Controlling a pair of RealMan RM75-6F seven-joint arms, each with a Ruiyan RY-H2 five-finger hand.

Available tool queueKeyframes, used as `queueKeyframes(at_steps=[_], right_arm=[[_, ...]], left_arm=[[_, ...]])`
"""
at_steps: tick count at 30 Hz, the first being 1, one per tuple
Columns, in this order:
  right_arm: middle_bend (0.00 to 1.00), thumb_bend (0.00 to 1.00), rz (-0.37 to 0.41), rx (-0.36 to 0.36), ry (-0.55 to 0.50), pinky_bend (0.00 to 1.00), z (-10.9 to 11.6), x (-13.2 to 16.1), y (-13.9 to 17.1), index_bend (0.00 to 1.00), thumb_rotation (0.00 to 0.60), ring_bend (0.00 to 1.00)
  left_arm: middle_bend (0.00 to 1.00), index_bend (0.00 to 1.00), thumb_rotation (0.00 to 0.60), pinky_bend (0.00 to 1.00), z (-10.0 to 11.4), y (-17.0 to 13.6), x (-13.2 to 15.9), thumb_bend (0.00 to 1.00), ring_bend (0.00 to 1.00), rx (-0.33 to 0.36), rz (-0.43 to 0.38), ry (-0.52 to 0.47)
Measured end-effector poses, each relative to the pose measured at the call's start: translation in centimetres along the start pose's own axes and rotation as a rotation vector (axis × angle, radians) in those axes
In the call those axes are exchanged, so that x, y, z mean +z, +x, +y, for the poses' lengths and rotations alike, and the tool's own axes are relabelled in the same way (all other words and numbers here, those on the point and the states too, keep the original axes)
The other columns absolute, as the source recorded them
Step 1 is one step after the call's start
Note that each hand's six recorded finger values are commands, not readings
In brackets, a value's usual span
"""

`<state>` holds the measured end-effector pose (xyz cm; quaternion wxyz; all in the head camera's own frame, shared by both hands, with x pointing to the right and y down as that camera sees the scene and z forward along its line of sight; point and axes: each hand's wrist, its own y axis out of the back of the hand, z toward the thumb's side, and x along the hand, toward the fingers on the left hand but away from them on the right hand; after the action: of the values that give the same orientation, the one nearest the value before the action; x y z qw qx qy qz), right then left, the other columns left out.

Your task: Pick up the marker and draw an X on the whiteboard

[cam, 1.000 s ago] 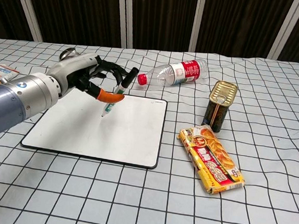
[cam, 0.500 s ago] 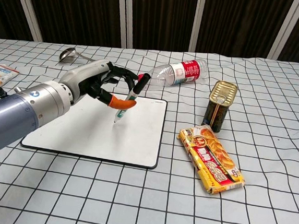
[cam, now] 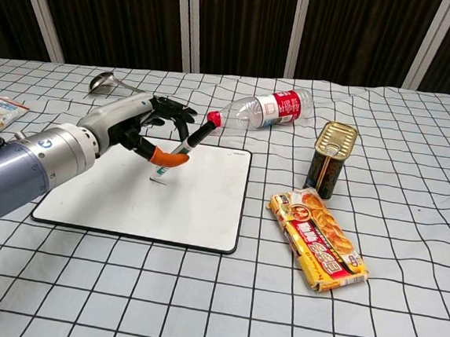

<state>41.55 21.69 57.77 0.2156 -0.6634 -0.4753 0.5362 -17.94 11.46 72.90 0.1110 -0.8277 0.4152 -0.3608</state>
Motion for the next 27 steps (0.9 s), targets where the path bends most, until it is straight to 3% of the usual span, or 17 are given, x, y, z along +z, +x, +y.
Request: queueKeyframes(at_steps=[6, 11, 16, 21, 27], right_arm=[[0.00, 0.31, -0.004, 0.003, -0.004, 0.00, -0.1, 0.0, 0.0, 0.00, 0.600, 0.00], [0.00, 0.31, -0.005, 0.003, -0.005, 0.00, -0.1, 0.0, 0.0, 0.00, 0.600, 0.00], [0.00, 0.31, -0.004, 0.003, -0.007, 0.00, -0.1, 0.1, 0.0, 0.00, 0.600, 0.00], [0.00, 0.31, -0.004, 0.003, -0.007, 0.00, -0.1, 0.1, 0.0, 0.00, 0.600, 0.00], [0.00, 0.31, -0.005, 0.002, -0.007, 0.00, 0.0, 0.1, 0.0, 0.00, 0.600, 0.00]], left_arm=[[0.15, 0.69, 0.600, 0.01, 1.7, 0.3, -1.6, 0.51, 0.00, 0.034, 0.017, 0.047], [0.15, 0.69, 0.600, 0.01, 4.4, 0.7, -2.6, 0.51, 0.00, 0.089, 0.013, 0.096], [0.15, 0.69, 0.600, 0.01, 6.6, 1.1, -2.1, 0.51, 0.00, 0.149, -0.006, 0.065], [0.15, 0.69, 0.600, 0.01, 6.5, 1.0, -1.3, 0.51, 0.00, 0.155, -0.020, 0.026], [0.15, 0.69, 0.600, 0.01, 4.4, 0.7, -0.6, 0.51, 0.00, 0.117, -0.021, -0.001]])
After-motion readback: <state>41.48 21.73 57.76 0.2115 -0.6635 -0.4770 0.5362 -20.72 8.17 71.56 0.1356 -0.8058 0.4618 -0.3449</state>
